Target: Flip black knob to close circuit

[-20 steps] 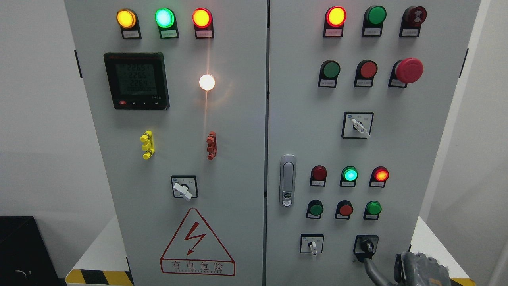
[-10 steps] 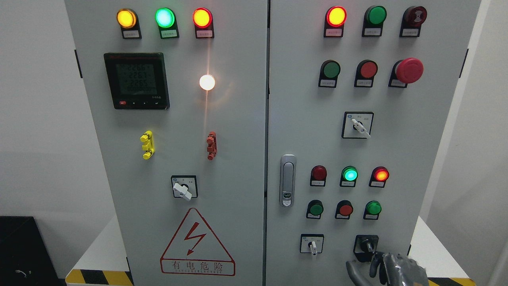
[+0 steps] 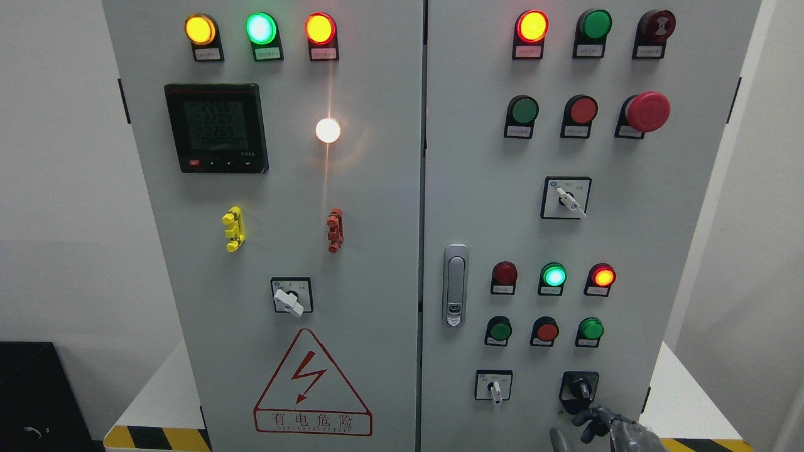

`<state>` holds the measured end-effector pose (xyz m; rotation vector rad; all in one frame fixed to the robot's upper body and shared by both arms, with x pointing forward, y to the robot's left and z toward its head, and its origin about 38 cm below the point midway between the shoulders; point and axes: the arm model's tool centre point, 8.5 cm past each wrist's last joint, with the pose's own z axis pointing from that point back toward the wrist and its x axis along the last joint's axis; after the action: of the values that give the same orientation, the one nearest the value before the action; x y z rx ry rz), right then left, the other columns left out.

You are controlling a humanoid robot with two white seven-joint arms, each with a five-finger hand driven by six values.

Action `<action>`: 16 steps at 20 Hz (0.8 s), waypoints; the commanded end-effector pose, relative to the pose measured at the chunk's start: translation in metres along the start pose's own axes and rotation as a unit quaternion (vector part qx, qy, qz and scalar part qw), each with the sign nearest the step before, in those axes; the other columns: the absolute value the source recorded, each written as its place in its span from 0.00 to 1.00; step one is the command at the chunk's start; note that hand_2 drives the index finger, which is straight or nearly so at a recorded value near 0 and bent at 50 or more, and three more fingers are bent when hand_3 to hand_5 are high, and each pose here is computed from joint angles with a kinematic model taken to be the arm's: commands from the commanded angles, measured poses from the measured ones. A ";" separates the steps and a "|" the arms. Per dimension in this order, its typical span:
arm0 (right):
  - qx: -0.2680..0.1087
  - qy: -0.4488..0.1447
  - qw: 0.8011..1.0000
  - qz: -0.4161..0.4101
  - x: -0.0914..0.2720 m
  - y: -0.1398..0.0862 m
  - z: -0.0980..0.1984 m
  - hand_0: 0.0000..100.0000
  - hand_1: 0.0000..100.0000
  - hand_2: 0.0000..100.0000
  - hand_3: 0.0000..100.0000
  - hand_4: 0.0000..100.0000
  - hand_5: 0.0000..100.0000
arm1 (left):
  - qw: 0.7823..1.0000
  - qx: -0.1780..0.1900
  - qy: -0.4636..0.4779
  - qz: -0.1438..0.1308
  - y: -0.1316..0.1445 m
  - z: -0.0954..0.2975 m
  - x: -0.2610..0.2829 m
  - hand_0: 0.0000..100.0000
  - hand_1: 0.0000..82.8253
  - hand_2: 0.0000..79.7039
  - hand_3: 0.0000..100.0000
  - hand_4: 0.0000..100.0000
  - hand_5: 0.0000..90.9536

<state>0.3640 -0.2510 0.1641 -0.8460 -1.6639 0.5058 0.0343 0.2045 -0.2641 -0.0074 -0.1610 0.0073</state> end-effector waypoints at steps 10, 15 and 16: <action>0.015 -0.001 0.955 -0.295 0.015 -0.001 0.070 0.00 0.00 0.13 0.27 0.24 0.20 | 1.000 0.003 0.003 0.000 0.001 0.000 -0.004 0.12 0.67 0.00 0.00 0.00 0.00; 0.022 0.006 0.943 -0.331 0.014 -0.003 0.089 0.00 0.00 0.07 0.21 0.17 0.16 | 1.000 0.003 0.003 0.000 0.001 0.000 -0.004 0.12 0.67 0.00 0.00 0.00 0.00; 0.022 0.006 0.943 -0.331 0.014 -0.003 0.090 0.00 0.00 0.07 0.21 0.17 0.15 | 1.000 0.003 0.003 0.000 0.001 0.000 -0.004 0.12 0.67 0.00 0.00 0.00 0.00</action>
<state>0.2975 -0.2421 0.1365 -0.3336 -1.7365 0.1272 0.0344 0.2050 -0.2641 -0.0012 -0.1610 0.0078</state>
